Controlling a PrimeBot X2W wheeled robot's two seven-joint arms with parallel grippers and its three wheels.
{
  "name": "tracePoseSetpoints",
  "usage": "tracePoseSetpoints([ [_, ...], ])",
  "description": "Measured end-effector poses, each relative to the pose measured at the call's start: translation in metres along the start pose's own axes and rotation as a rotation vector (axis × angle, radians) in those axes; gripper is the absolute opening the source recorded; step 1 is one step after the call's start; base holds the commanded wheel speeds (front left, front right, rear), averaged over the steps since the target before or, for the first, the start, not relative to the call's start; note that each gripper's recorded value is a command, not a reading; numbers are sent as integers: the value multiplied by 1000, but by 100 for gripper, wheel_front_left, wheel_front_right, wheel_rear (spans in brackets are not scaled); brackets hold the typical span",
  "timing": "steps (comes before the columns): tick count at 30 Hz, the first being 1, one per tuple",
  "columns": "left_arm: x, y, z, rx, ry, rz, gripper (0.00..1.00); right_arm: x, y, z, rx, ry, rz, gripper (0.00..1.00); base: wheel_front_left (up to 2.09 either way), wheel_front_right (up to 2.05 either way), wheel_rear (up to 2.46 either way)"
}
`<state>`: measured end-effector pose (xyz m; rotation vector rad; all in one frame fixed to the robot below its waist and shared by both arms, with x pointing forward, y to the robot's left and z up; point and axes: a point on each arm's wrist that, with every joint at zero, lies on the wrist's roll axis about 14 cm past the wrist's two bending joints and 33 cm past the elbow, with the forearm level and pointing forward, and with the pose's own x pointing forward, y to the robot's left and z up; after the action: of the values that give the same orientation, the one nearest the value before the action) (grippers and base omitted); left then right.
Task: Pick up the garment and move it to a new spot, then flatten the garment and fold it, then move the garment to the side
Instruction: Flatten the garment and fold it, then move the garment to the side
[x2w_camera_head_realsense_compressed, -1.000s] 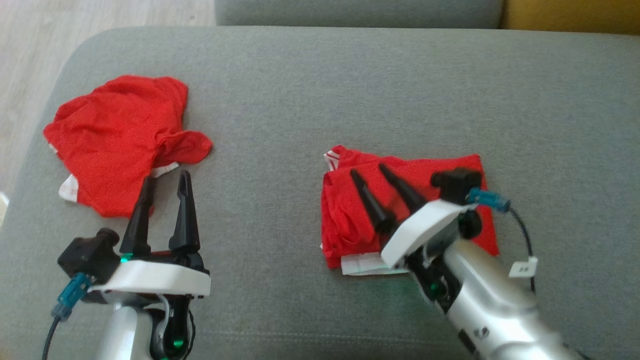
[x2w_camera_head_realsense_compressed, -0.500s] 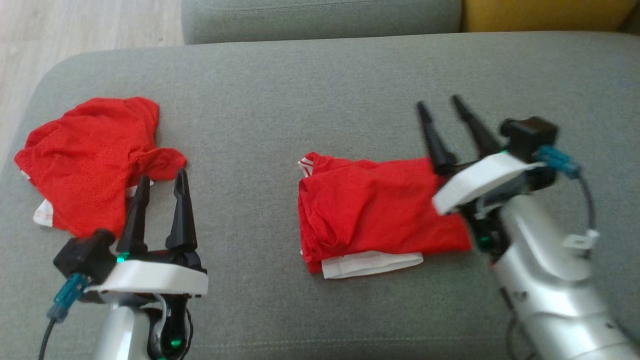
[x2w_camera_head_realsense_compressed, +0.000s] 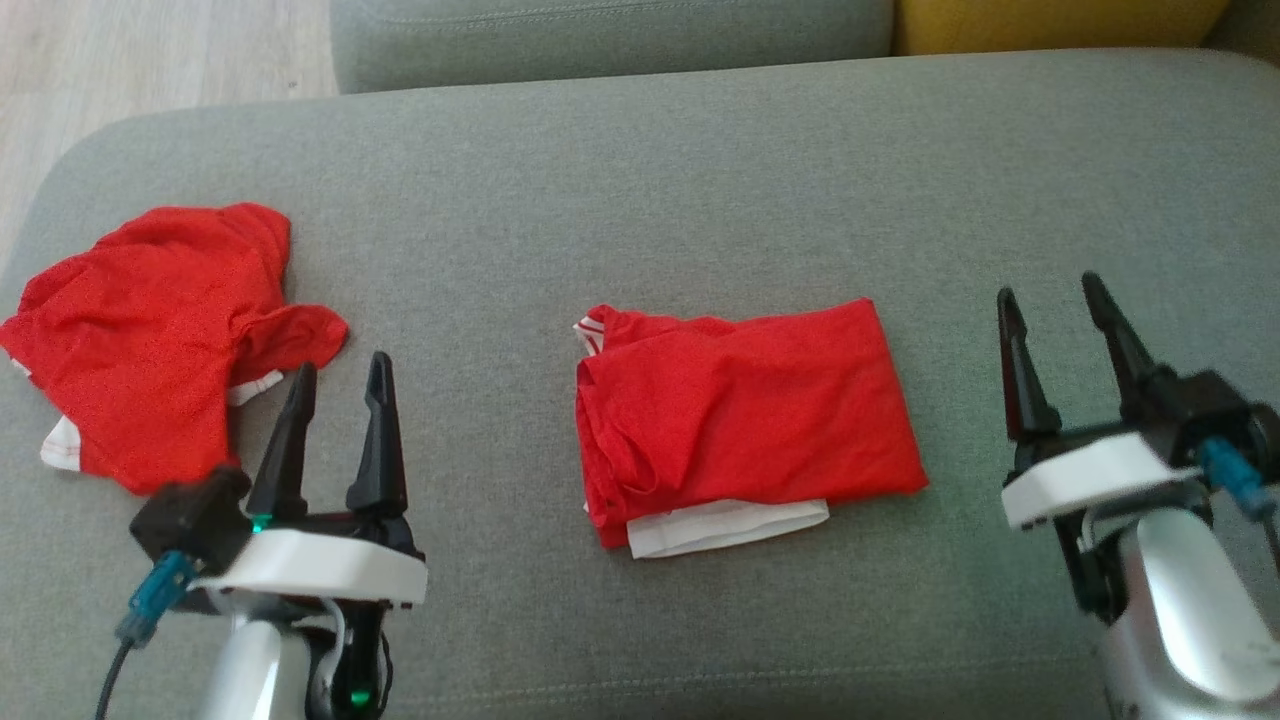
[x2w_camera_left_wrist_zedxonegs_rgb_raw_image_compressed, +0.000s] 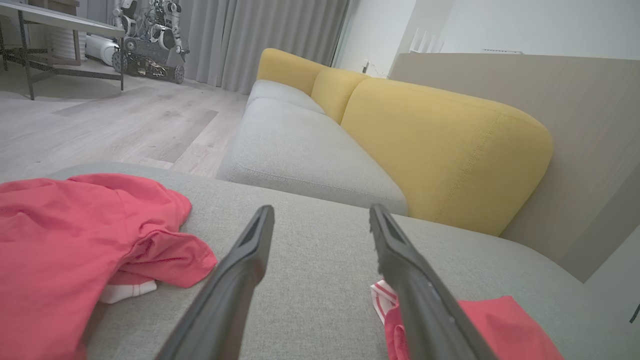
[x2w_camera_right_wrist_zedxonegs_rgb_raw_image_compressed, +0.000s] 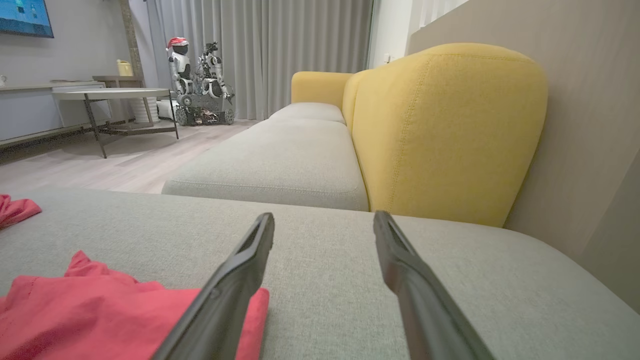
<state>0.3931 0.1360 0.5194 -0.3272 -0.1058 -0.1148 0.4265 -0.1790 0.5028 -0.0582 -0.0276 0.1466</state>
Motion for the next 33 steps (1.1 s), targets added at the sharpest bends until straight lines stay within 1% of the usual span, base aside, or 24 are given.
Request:
tracePoseSetpoints([
  [8, -7, -6, -11, -2, 33, -17, 100, -21, -2, -8, 6, 9, -50, 100, 0, 0, 0],
  [19, -7, -6, -7, -2, 25, -18, 100, -19, 2, 0, 8, -15, -52, 100, 0, 0, 0],
  [33, -7, -3, -10, 5, 31, -11, 100, -20, 5, -13, 19, 19, -48, 100, 0, 0, 0],
])
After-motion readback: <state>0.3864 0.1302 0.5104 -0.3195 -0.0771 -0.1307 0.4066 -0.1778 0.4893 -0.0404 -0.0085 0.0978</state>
